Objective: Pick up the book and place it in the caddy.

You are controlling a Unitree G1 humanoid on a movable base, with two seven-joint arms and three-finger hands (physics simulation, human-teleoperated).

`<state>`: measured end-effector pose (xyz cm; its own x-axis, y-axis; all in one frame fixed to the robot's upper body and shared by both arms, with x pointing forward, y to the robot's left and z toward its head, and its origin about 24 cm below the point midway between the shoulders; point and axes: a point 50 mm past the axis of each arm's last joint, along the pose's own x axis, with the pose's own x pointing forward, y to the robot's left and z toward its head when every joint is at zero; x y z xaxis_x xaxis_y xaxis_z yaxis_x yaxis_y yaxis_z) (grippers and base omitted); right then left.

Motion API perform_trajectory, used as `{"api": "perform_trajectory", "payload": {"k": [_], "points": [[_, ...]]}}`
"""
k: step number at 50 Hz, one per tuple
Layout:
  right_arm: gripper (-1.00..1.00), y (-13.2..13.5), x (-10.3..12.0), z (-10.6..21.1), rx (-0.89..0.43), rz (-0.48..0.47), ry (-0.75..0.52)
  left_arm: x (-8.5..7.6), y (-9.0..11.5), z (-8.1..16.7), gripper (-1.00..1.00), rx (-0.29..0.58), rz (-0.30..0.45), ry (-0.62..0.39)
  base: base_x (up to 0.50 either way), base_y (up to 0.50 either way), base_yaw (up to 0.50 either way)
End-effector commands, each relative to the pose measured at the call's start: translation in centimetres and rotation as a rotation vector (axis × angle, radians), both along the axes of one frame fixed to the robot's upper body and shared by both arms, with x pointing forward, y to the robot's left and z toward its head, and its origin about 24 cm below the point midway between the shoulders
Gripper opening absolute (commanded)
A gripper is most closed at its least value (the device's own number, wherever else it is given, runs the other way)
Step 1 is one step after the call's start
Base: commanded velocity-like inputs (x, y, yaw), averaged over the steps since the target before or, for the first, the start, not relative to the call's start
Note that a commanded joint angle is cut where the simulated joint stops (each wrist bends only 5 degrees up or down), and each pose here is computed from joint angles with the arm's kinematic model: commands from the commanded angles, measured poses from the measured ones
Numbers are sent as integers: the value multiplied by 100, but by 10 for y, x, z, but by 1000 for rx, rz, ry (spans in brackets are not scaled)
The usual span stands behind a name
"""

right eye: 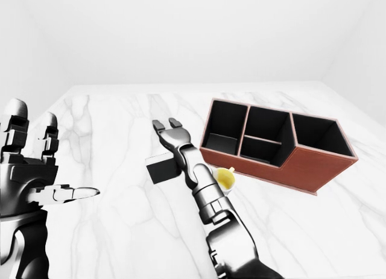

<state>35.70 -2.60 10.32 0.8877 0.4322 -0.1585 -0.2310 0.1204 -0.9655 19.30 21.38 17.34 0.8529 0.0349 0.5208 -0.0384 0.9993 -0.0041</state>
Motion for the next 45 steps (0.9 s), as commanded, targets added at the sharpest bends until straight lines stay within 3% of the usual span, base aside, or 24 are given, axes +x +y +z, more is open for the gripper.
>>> {"api": "perform_trajectory", "payload": {"k": [1,17,45], "points": [[100,26,10,-7,-116,67,-9,-9,7,-3,100,-10,15,9,0,0,0],[100,46,3,-34,-148,105,61,-22,19,-5,100,-15,43,13,0,0,0],[100,39,-10,-66,-174,60,168,-17,27,-21,100,-47,53,85,0,0,0]]}}
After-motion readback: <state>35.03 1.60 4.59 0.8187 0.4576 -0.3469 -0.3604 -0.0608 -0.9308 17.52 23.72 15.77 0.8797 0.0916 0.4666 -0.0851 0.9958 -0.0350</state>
